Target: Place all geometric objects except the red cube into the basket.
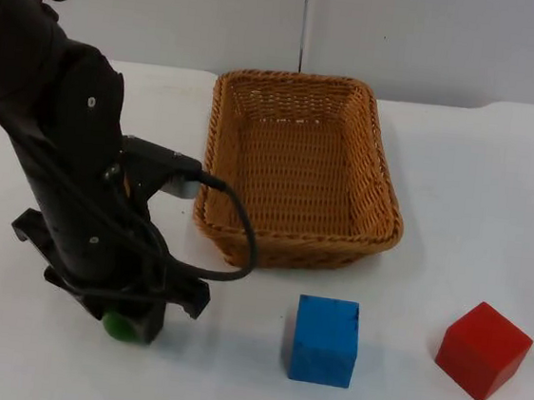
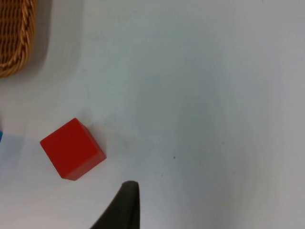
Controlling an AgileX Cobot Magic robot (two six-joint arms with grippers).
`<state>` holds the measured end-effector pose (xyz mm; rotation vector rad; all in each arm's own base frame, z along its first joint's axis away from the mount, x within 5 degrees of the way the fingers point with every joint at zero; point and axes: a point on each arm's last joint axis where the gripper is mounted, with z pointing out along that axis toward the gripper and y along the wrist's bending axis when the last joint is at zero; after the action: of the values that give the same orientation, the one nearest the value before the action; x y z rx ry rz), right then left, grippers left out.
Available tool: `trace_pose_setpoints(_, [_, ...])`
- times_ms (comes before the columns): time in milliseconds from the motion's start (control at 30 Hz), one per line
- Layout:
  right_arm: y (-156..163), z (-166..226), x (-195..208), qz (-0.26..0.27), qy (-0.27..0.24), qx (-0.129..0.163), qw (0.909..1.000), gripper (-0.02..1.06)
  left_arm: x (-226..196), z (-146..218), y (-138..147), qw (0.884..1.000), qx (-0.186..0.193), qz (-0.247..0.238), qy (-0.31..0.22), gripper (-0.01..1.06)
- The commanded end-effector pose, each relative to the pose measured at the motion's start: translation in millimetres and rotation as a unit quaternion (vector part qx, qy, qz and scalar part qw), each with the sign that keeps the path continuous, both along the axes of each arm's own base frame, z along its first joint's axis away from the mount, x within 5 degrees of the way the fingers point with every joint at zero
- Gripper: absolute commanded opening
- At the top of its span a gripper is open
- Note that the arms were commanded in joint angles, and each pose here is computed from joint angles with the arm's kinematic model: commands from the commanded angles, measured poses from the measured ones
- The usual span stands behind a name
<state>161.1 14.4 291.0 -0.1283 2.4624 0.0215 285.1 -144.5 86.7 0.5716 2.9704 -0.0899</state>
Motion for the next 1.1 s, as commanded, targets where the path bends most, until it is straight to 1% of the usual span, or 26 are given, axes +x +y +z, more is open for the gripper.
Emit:
trace_pose_setpoints(0, [-1,3,1,0.002,-0.010,-0.006,0.9999,1.05,-1,2,-2,1.000,-0.004,0.007,0.004,0.00])
trace_pose_setpoints(100, [-1,3,1,0.002,-0.010,-0.006,0.9999,1.05,-2,13,-2,1.000,-0.006,0.005,-0.001,0.00])
trace_pose_setpoints(167, [-1,3,1,0.002,-0.010,-0.006,0.9999,1.05,-3,31,-1,1.000,-0.015,0.004,-0.018,0.00])
trace_pose_setpoints(200, [-1,3,1,0.002,-0.010,-0.006,0.9999,1.05,-4,54,-1,0.998,-0.030,0.000,-0.048,0.00])
trace_pose_setpoints(267, [-1,3,1,0.002,-0.010,-0.006,0.9999,1.05,-6,81,1,0.995,-0.047,-0.003,-0.088,0.00])
trace_pose_setpoints(300, [-1,3,1,0.002,-0.010,-0.006,0.9999,1.05,-6,81,1,0.995,-0.047,-0.003,-0.088,0.00])
trace_pose_setpoints(400, [-1,3,1,0.002,-0.010,-0.006,0.9999,1.05,-13,123,6,0.985,-0.068,-0.018,-0.157,0.00])
trace_pose_setpoints(433, [-1,3,1,0.002,-0.010,-0.006,0.9999,1.05,-13,123,6,0.985,-0.068,-0.018,-0.157,0.00])
trace_pose_setpoints(533, [-1,3,1,0.002,-0.010,-0.006,0.9999,1.05,-17,141,9,0.979,-0.072,-0.030,-0.189,0.00])
trace_pose_setpoints(600, [-1,3,1,0.002,-0.010,-0.006,0.9999,1.05,-17,142,9,0.978,-0.074,-0.030,-0.192,0.00])
trace_pose_setpoints(733, [-1,3,1,0.002,-0.013,-0.005,0.9999,1.05,-11,146,6,0.969,-0.093,-0.026,-0.227,0.00])
trace_pose_setpoints(767, [-1,3,1,0.002,-0.013,-0.005,0.9999,1.05,-11,146,6,0.969,-0.093,-0.026,-0.227,0.00])
trace_pose_setpoints(867, [-1,3,1,0.002,-0.013,-0.005,0.9999,1.05,2,158,-2,0.961,-0.109,-0.024,-0.251,0.00])
trace_pose_setpoints(900, [-1,3,1,0.002,-0.013,-0.005,0.9999,1.05,2,158,-2,0.961,-0.109,-0.024,-0.251,0.00])
trace_pose_setpoints(1000, [-1,3,1,0.002,-0.013,-0.005,0.9999,1.05,25,164,-21,0.958,-0.125,-0.048,-0.255,0.00])
trace_pose_setpoints(1067, [-1,3,1,0.002,-0.013,-0.005,0.9999,1.05,37,161,-34,0.959,-0.127,-0.070,-0.245,0.00])
